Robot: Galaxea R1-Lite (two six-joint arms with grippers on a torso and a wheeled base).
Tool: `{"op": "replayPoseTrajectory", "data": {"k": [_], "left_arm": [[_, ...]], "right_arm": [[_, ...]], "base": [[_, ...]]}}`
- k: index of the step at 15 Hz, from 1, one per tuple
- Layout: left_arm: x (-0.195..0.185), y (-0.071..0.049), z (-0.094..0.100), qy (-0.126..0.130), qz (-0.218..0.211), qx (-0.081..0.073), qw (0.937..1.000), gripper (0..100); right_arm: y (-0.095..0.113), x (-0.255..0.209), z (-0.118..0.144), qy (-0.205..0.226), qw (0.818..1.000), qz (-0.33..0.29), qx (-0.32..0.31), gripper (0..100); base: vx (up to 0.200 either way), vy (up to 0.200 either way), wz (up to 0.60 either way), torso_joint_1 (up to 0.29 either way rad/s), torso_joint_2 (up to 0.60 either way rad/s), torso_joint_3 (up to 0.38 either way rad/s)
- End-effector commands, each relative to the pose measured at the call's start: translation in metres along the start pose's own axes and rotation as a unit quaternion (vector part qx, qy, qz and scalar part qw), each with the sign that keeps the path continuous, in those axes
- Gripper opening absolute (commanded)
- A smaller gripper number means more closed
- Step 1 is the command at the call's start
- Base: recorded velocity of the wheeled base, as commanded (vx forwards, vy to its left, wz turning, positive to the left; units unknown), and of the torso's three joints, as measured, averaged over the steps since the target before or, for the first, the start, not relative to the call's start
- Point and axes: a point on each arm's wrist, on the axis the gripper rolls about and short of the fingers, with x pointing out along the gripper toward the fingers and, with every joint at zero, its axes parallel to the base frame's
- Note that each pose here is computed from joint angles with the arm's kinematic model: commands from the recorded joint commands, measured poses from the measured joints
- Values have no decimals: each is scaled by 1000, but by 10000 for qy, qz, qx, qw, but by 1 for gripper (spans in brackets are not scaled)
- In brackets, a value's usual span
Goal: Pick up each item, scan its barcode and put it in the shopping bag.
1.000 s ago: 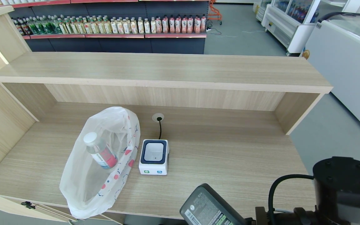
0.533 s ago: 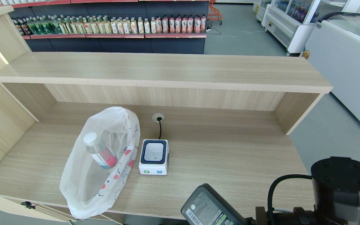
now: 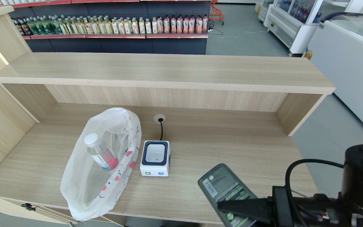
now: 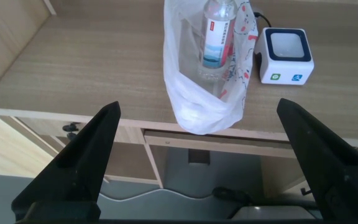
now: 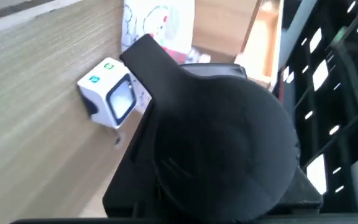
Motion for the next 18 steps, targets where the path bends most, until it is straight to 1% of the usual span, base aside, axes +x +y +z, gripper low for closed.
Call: {"op": "replayPoseTrajectory", "data": {"k": [1,2,3,4,5,6,7,8,9,10,11,12,13,14,16,18], "left_arm": [[0,0,0,-2,4,3,10000,100],[0,0,0,-2,4,-4,10000,100],[0,0,0,-2,4,3,10000,100],[0,0,0,-2,4,3,10000,100],[0,0,0,-2,-4,-4,10000,100],[0,0,0,-2,4,-4,10000,100],[0,0,0,-2,4,3,10000,100],[0,0,0,-2,4,3,10000,100],[0,0,0,-2,4,-4,10000,100],[0,0,0,-2,4,3,10000,100],[0,0,0,-2,4,3,10000,100],[0,0,0,-2,4,-4,10000,100],[0,0,0,-2,-4,-4,10000,100],[0,0,0,-2,-4,3,10000,100],[0,0,0,-2,4,3,10000,100],[0,0,0,-2,4,11,10000,100]], "right_arm": [[-11,-52,-14,1499,9818,-531,1036,0],[-8,-60,-15,1668,9740,-574,1420,0],[-11,-61,-16,1679,9639,-729,1933,0],[-19,-65,-20,1706,9444,-1018,2618,0],[-32,-68,-31,1883,9004,-1472,3635,0],[-39,-73,-41,2227,8530,-1862,4337,0],[-47,-78,-59,2987,7139,-2758,5701,0],[-47,-77,-66,3139,6390,-3174,6264,0],[-37,-72,-82,3333,4454,-3801,7390,0],[-27,-74,-80,3332,3561,-3679,7917,0],[-21,-75,-73,3121,2734,-3550,8378,0],[-20,-75,-67,2798,2219,-3415,8694,0],[-18,-72,-63,2637,2069,-3286,8830,0],[-14,-69,-60,2632,1998,-3158,8894,0],[-10,-64,-59,2603,1985,-2966,8971,0],[-8,-62,-60,2621,1961,-2930,8983,0]], "base": [[0,0,0,0,0,0],[0,0,0,0,0,0],[0,0,0,0,0,0],[0,0,0,0,0,0],[0,0,0,0,0,0],[0,0,0,0,0,0],[0,0,0,0,0,0],[0,0,0,0,0,0],[0,0,0,0,0,0],[0,0,0,0,0,0],[0,0,0,0,0,0],[0,0,0,0,0,0],[0,0,0,0,0,0],[0,0,0,0,0,0],[0,0,0,0,0,0],[0,0,0,0,0,0]]}}
